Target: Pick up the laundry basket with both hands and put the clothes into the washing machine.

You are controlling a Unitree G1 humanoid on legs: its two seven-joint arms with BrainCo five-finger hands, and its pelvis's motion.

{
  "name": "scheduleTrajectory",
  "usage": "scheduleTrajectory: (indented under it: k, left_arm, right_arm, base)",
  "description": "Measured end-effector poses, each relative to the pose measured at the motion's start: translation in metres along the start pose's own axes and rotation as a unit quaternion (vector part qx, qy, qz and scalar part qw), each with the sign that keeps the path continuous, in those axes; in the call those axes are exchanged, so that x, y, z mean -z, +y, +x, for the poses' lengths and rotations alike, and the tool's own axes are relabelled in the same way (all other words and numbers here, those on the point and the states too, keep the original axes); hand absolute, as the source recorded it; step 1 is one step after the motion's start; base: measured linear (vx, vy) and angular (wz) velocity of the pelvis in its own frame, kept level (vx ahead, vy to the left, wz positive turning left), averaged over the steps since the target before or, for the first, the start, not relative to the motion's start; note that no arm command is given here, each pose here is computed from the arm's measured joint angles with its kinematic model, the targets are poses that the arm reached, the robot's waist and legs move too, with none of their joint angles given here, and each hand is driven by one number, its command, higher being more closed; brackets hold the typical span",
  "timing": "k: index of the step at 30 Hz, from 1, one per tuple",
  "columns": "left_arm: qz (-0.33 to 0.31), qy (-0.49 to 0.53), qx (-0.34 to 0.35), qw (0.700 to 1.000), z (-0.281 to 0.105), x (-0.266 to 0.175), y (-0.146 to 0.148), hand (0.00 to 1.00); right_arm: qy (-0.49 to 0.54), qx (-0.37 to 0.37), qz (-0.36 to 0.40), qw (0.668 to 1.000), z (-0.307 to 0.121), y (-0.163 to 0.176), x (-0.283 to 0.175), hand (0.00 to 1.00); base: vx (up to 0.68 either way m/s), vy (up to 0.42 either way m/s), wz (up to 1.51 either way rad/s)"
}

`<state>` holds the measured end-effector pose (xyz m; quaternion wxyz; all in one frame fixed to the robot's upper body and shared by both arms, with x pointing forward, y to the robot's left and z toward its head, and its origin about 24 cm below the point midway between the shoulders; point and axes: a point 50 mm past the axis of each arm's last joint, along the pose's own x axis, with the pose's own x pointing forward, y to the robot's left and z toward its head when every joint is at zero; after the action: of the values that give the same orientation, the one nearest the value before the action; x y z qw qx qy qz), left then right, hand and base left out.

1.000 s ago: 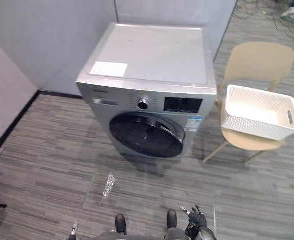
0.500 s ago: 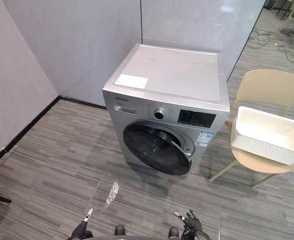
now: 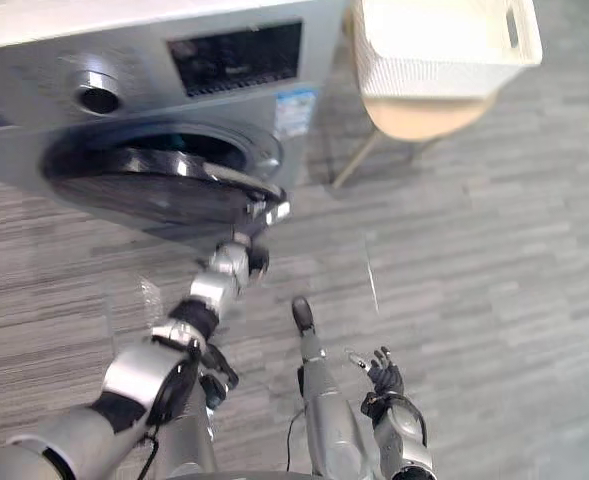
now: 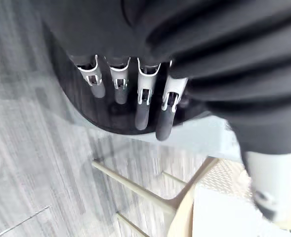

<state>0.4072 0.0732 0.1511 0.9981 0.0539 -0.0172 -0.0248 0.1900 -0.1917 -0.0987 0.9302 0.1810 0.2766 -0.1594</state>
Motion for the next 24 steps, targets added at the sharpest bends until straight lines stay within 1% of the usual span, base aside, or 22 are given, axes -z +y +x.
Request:
scheduleTrajectory:
  k: [1, 2, 3, 4, 5, 7, 11, 12, 14, 16, 17, 18, 19, 20, 21, 22, 23, 24]
  left_arm:
    - [0.01, -0.03, -0.001, 1.0, 0.006, -0.024, 0.003, 0.0]
    - [0.054, -0.088, 0.03, 0.994, 0.011, -0.071, 0.002, 0.0]
    - [0.045, -0.16, 0.031, 0.986, 0.005, -0.106, -0.006, 0.0]
    - [0.054, -0.192, 0.031, 0.979, 0.001, -0.121, -0.01, 0.0]
    - [0.05, -0.221, 0.015, 0.974, -0.004, -0.128, -0.015, 0.0]
    - [0.025, -0.244, -0.007, 0.969, -0.007, -0.137, -0.012, 0.0]
    - [0.025, -0.264, -0.052, 0.963, -0.007, -0.143, 0.005, 0.0]
    - [0.021, -0.27, -0.054, 0.961, -0.008, -0.142, 0.008, 0.0]
    - [-0.018, -0.291, -0.065, 0.954, -0.015, -0.133, 0.018, 0.0]
    - [-0.045, -0.271, -0.073, 0.959, -0.016, -0.108, 0.022, 0.0]
    - [-0.071, -0.234, -0.083, 0.966, -0.018, -0.079, 0.021, 0.0]
    - [-0.083, -0.167, -0.099, 0.977, -0.022, -0.032, 0.021, 0.0]
    - [-0.089, -0.124, -0.107, 0.982, -0.028, -0.004, 0.021, 0.0]
    - [-0.09, -0.025, -0.118, 0.989, -0.046, 0.059, 0.019, 0.0]
    - [-0.083, 0.076, -0.135, 0.984, -0.076, 0.121, 0.025, 0.0]
    - [-0.076, 0.13, -0.136, 0.979, -0.096, 0.152, 0.027, 0.0]
    - [-0.06, 0.228, -0.133, 0.963, -0.14, 0.203, 0.032, 0.0]
    - [-0.052, 0.272, -0.133, 0.952, -0.163, 0.224, 0.035, 0.0]
  right_arm:
    - [-0.004, 0.0, 0.001, 1.0, 0.0, 0.0, -0.001, 0.0]
    - [-0.009, 0.0, 0.002, 1.0, 0.0, 0.0, -0.002, 0.0]
    - [-0.01, -0.004, 0.005, 1.0, 0.002, 0.004, -0.003, 0.0]
    - [-0.013, -0.004, 0.008, 1.0, 0.001, 0.005, -0.003, 0.0]
    - [-0.012, -0.006, 0.012, 1.0, 0.0, 0.008, -0.001, 0.0]
    - [-0.016, -0.006, 0.014, 1.0, -0.001, 0.008, 0.0, 0.0]
    - [-0.017, 0.009, 0.017, 1.0, -0.006, 0.002, 0.004, 0.0]
    - [-0.016, 0.01, 0.019, 1.0, -0.007, 0.001, 0.005, 0.0]
    - [-0.012, 0.015, 0.019, 1.0, -0.009, -0.002, 0.008, 0.0]
    - [-0.011, 0.016, 0.018, 1.0, -0.009, -0.003, 0.008, 0.0]
    - [-0.011, 0.017, 0.017, 1.0, -0.009, -0.003, 0.008, 0.0]
    - [-0.01, 0.021, 0.018, 1.0, -0.009, -0.005, 0.008, 0.0]
    - [-0.009, 0.023, 0.017, 1.0, -0.009, -0.006, 0.009, 0.0]
    - [-0.006, 0.028, 0.013, 1.0, -0.009, -0.008, 0.01, 0.0]
    - [-0.003, 0.037, 0.013, 0.999, -0.009, -0.011, 0.011, 0.0]
    - [0.0, 0.045, 0.015, 0.999, -0.01, -0.014, 0.013, 0.0]
    - [0.008, 0.063, 0.02, 0.998, -0.011, -0.023, 0.016, 0.0]
    - [0.013, 0.072, 0.021, 0.997, -0.011, -0.027, 0.017, 0.0]
  base:
    - [0.01, -0.029, -0.22]
    - [0.0, -0.027, -0.22]
    - [-0.01, -0.022, -0.23]
    - [-0.02, -0.011, -0.26]
    - [-0.01, -0.001, -0.24]
    - [-0.04, -0.003, -0.24]
    - [-0.09, -0.053, 0.03]
    - [-0.09, -0.081, 0.12]
    - [-0.06, -0.08, 0.12]
    - [-0.02, -0.083, 0.3]
    - [0.01, -0.118, 0.69]
    - [0.02, -0.106, 0.76]
    - [0.04, -0.098, 0.97]
    - [0.07, -0.061, 1.03]
    - [0.08, -0.043, 1.0]
    - [0.14, -0.016, 0.83]
    - [0.14, -0.005, 0.53]
    - [0.14, 0.003, 0.6]
